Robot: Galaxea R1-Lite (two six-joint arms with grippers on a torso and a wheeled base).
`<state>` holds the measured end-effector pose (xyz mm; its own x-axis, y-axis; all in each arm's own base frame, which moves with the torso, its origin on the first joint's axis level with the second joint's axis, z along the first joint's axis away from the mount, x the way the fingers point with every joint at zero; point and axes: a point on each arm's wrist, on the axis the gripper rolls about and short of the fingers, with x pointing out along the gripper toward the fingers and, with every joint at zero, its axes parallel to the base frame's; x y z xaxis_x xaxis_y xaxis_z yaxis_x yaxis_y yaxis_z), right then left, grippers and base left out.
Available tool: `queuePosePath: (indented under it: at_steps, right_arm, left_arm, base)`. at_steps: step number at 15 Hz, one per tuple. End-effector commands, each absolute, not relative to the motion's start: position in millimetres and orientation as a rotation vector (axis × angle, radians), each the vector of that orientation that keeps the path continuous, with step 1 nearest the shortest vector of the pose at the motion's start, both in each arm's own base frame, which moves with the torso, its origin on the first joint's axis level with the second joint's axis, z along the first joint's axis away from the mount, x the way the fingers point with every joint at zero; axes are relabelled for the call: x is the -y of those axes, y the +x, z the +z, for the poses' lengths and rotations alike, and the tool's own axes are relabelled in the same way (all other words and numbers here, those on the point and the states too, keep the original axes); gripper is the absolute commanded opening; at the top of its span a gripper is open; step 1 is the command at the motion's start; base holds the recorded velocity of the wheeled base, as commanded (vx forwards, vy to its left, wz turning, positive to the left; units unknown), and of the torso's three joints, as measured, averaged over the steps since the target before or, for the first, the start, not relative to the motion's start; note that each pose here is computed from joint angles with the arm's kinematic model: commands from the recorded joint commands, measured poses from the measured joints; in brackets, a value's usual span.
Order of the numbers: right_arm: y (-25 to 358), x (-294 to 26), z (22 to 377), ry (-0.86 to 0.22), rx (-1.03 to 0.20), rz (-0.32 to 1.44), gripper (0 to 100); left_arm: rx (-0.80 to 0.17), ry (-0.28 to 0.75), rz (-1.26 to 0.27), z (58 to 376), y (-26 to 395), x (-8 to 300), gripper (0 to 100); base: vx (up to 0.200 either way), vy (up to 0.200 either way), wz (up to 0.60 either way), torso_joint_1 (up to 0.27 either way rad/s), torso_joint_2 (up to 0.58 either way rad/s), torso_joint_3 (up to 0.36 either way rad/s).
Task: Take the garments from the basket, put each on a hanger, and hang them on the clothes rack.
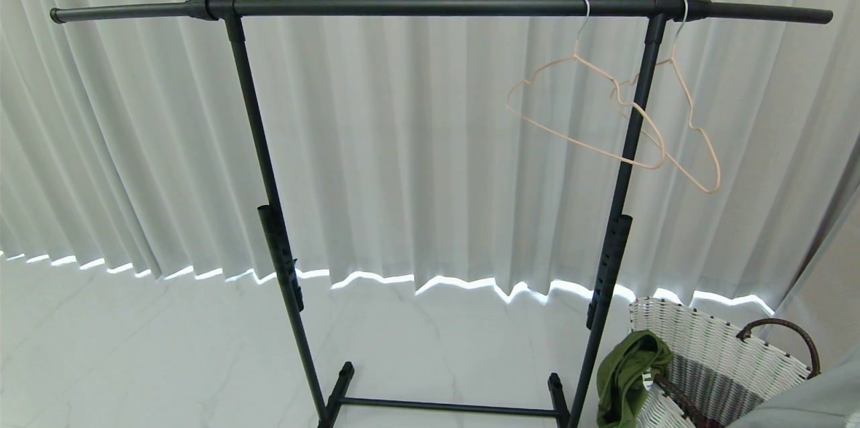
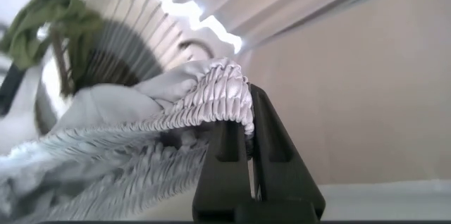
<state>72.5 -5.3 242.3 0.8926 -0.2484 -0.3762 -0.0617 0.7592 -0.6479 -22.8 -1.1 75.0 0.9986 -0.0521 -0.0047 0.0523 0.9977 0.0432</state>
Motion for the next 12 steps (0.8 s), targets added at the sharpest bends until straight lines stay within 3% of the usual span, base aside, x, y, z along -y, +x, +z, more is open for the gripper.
queuePosePath:
  at_steps: [1, 9, 12]
  right_arm:
    - [66, 5, 247, -0.705, -0.424, -0.109, 0]
    - [65, -3, 249, -0.700, -0.362, -0.007, 0]
    - [71, -7, 248, -0.711, -0.359, 0.046, 0]
  left_arm:
    - [-0.003, 0.044, -0.052, 75, -23, 1, 100]
    - [-0.004, 0.038, -0.052, 75, -23, 1, 100]
    - [-0.003, 0.043, -0.052, 75, -23, 1, 100]
  base:
    - [0.000, 0.000, 0.00, 0.000, 0.00, 0.000]
    - [-0.200, 0.000, 0.00, 0.005, 0.00, 0.005]
    - [0.000, 0.000, 0.00, 0.000, 0.00, 0.000]
